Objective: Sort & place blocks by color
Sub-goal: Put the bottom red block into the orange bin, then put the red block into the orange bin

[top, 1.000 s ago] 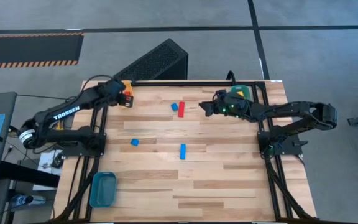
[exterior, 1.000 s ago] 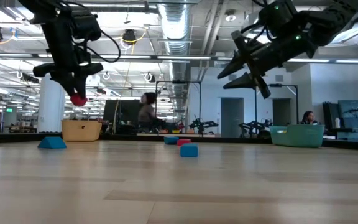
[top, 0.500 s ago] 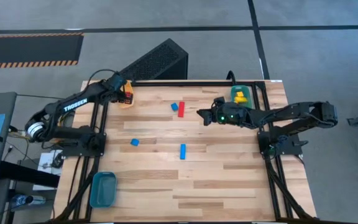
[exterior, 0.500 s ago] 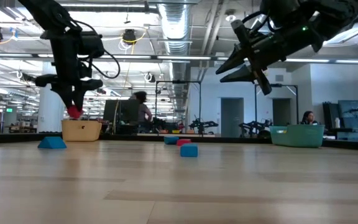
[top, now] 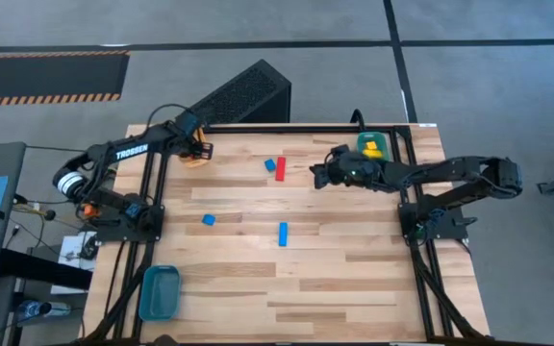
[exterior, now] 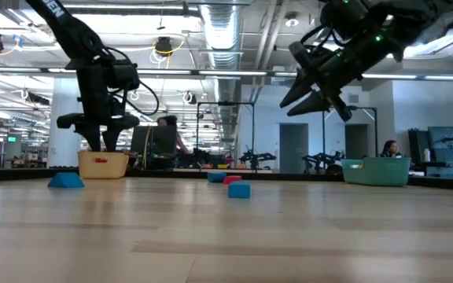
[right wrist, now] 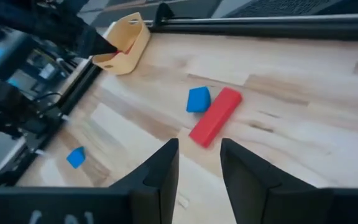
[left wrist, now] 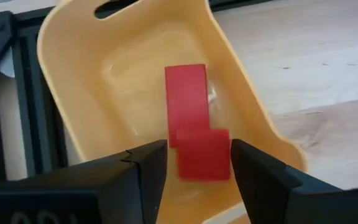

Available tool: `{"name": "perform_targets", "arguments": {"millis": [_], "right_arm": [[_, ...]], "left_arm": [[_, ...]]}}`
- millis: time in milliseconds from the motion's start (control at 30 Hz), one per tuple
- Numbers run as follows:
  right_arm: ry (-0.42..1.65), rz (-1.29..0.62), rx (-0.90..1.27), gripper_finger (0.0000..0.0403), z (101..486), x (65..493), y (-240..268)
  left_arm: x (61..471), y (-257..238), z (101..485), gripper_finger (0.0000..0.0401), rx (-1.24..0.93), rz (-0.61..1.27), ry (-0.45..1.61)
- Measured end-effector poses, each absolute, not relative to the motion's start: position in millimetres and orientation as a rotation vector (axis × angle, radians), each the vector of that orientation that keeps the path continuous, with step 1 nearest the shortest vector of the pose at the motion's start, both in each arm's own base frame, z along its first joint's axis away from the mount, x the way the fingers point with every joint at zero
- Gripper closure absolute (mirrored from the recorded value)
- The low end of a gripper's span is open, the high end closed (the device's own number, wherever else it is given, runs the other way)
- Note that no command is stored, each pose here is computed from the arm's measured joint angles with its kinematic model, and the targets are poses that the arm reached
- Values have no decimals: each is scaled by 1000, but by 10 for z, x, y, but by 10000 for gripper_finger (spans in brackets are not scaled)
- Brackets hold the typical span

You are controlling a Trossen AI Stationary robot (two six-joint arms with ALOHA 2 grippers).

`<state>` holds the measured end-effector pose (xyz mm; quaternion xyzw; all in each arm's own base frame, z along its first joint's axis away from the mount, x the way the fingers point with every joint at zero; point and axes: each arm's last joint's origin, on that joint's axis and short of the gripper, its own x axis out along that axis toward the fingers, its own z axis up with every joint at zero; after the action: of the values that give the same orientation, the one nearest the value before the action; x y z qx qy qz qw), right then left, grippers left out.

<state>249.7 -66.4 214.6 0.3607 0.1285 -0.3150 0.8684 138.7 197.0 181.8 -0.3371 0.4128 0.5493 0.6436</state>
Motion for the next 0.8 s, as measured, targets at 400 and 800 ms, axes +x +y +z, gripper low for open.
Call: {"name": "perform_targets", "arguments": {"millis": [400,800], "right_arm": [[644,-630,770,210,1927,3299,-1201],[941,-717,789,161,1704,4031,-1594]], "left_arm": [[1410,1744,2251,203,-702,1141,761],[1609,1131,2615,202,-582,998,592]]}}
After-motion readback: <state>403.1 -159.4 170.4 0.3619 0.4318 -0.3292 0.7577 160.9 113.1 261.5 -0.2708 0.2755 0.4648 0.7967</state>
